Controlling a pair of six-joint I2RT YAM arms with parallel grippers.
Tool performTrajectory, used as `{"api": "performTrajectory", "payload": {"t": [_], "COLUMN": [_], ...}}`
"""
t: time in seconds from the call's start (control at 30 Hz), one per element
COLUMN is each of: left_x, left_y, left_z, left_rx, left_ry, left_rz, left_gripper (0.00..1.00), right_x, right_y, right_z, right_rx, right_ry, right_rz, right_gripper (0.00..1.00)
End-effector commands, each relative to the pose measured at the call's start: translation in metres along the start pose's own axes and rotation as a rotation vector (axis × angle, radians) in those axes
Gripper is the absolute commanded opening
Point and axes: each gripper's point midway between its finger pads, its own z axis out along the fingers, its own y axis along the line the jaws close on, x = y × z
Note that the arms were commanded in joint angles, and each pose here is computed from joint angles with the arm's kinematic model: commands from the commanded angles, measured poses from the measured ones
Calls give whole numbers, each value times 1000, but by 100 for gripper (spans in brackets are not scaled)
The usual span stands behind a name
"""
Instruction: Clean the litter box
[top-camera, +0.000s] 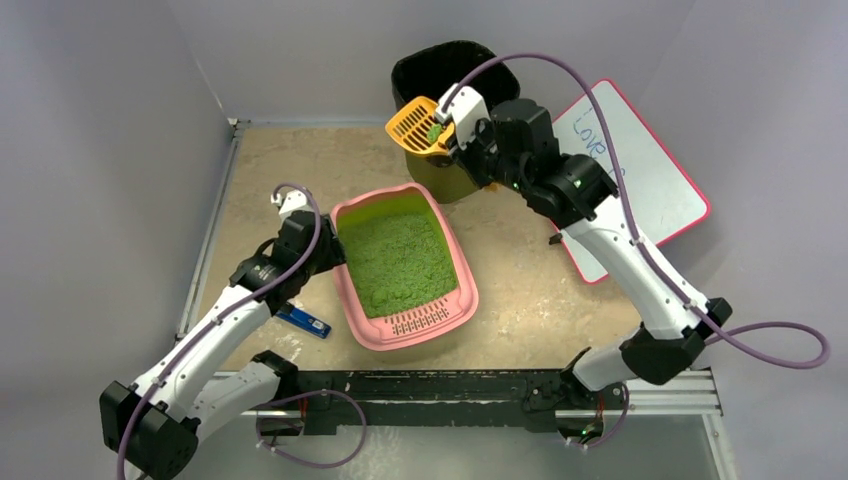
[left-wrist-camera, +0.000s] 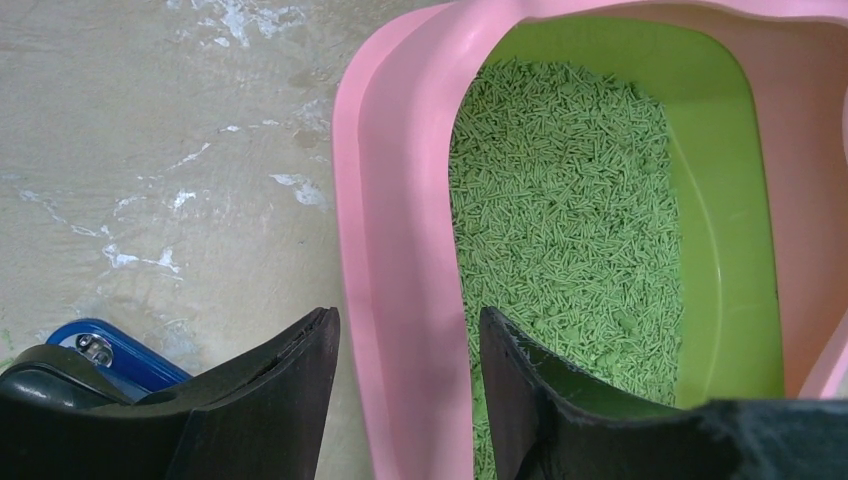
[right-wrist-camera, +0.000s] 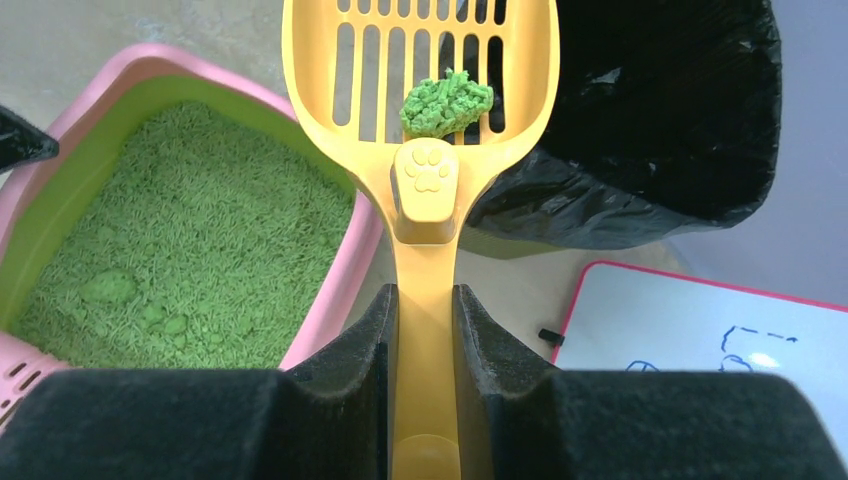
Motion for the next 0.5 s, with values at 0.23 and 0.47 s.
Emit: {"api": "performTrajectory", "payload": {"t": [0.23, 0.47], "left_x": [10, 26], "left_y": [-22, -27], "left_z": [11, 21], "left_rx": [112, 137], "left_ry": [52, 112], "left_rz": [54, 72], "left_gripper": [47, 39], "right_x": [-39, -13], "right_y": [-86, -148], "right_z": [-6, 8], "right_rx": [128, 283], "right_ry": [-62, 53], "right_rz": [15, -32], "right_gripper": [0, 0]}}
